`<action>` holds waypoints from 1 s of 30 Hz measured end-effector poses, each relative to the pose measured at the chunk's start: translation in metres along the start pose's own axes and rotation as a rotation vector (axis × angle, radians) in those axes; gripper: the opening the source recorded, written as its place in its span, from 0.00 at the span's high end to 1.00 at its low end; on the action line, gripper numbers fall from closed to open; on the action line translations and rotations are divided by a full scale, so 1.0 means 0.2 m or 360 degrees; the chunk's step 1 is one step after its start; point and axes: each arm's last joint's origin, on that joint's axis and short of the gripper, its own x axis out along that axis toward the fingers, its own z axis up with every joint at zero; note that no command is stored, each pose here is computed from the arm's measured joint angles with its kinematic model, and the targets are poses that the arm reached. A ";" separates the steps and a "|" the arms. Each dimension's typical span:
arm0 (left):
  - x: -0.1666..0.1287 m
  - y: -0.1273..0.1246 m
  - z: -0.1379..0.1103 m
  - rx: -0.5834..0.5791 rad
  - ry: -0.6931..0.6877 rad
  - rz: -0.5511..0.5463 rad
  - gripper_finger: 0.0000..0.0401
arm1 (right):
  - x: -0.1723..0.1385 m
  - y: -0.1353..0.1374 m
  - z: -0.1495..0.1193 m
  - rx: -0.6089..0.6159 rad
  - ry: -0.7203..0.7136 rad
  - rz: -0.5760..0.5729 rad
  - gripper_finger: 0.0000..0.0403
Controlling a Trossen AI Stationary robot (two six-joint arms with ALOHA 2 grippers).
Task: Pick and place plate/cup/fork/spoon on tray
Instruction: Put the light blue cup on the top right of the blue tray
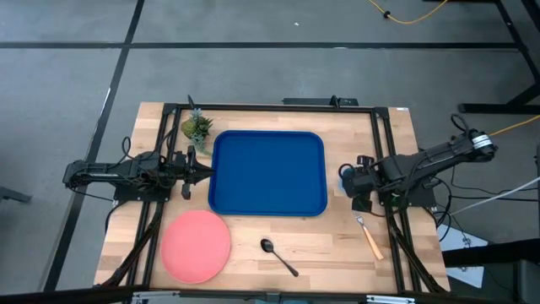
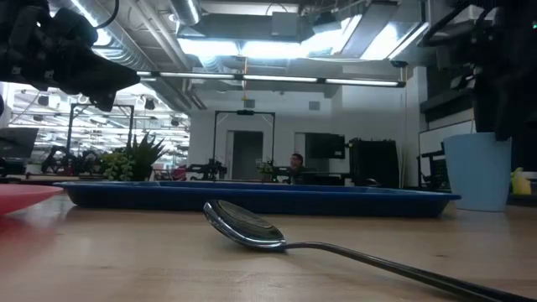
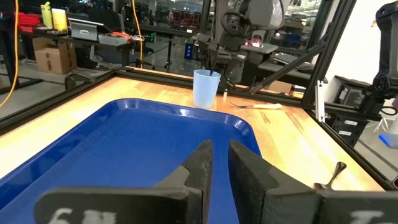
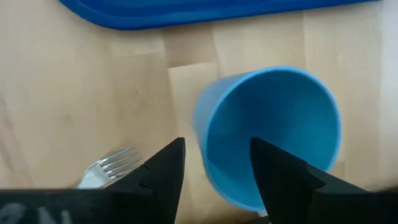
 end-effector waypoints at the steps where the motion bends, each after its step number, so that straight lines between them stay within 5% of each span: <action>1: 0.00 0.00 0.00 0.0000 0.0000 -0.0001 0.89 | 0.01 0.00 0.00 0.0008 0.0017 -0.0032 0.54; 16: 0.00 0.00 0.00 0.0000 0.0000 -0.0001 0.89 | 0.12 0.05 0.06 0.0085 0.0114 -0.0228 0.55; 30: 0.00 0.00 0.00 0.0000 0.0000 0.0000 0.89 | 0.13 0.05 0.07 0.0084 0.0125 -0.0233 0.78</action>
